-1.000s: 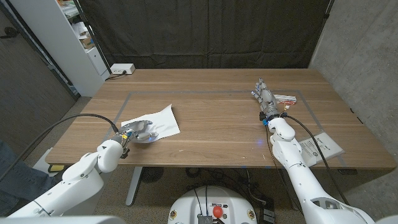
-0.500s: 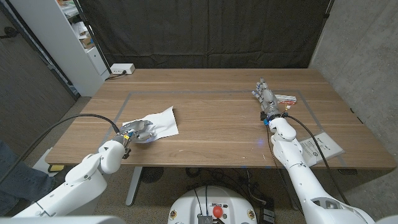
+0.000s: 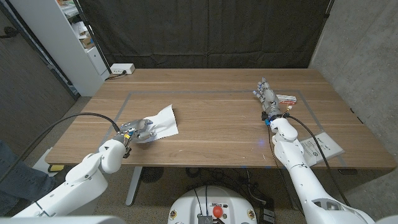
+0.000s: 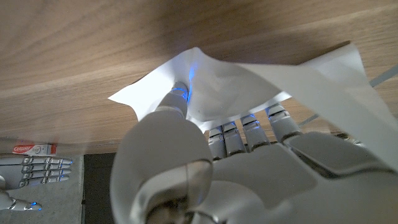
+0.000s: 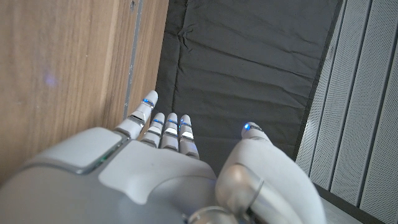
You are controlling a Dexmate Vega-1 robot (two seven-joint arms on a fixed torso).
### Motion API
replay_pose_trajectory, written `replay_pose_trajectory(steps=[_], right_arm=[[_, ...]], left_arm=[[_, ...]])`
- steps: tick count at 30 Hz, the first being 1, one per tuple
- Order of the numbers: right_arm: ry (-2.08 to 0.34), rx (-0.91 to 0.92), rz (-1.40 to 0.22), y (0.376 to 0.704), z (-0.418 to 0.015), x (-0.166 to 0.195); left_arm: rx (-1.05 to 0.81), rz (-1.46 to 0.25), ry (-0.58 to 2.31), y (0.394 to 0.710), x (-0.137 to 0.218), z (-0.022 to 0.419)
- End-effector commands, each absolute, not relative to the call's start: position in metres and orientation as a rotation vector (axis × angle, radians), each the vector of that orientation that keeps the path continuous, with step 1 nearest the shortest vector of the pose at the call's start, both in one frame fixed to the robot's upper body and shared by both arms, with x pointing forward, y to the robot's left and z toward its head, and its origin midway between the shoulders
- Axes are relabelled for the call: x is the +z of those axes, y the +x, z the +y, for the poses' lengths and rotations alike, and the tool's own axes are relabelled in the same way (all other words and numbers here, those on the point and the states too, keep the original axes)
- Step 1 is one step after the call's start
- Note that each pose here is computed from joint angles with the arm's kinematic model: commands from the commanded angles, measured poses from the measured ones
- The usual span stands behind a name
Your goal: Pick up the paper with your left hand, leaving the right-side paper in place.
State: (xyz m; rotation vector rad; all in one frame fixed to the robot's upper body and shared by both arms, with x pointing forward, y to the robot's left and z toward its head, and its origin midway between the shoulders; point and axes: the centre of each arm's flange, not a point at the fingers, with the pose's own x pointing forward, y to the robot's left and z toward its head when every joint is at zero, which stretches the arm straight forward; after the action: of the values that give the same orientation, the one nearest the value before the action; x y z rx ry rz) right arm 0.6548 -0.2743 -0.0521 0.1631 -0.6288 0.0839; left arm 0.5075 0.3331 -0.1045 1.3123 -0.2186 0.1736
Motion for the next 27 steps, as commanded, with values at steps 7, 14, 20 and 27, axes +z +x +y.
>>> replay_pose_trajectory(steps=[7, 14, 20, 27], right_arm=[[0.169, 0.08, -0.643, 0.651, -0.277, -0.049], [0.174, 0.078, -0.651, 0.65, -0.277, -0.047], [0.176, 0.076, -0.657, 0.649, -0.277, -0.045], [0.179, 0.078, -0.661, 0.65, -0.276, -0.044]], left_arm=[[0.194, -0.26, 1.306, 0.504, -0.086, 0.332], [0.198, -0.276, 1.293, 0.503, -0.083, 0.331], [0.197, -0.278, 1.278, 0.502, -0.079, 0.332], [0.191, -0.295, 1.282, 0.498, -0.073, 0.332]])
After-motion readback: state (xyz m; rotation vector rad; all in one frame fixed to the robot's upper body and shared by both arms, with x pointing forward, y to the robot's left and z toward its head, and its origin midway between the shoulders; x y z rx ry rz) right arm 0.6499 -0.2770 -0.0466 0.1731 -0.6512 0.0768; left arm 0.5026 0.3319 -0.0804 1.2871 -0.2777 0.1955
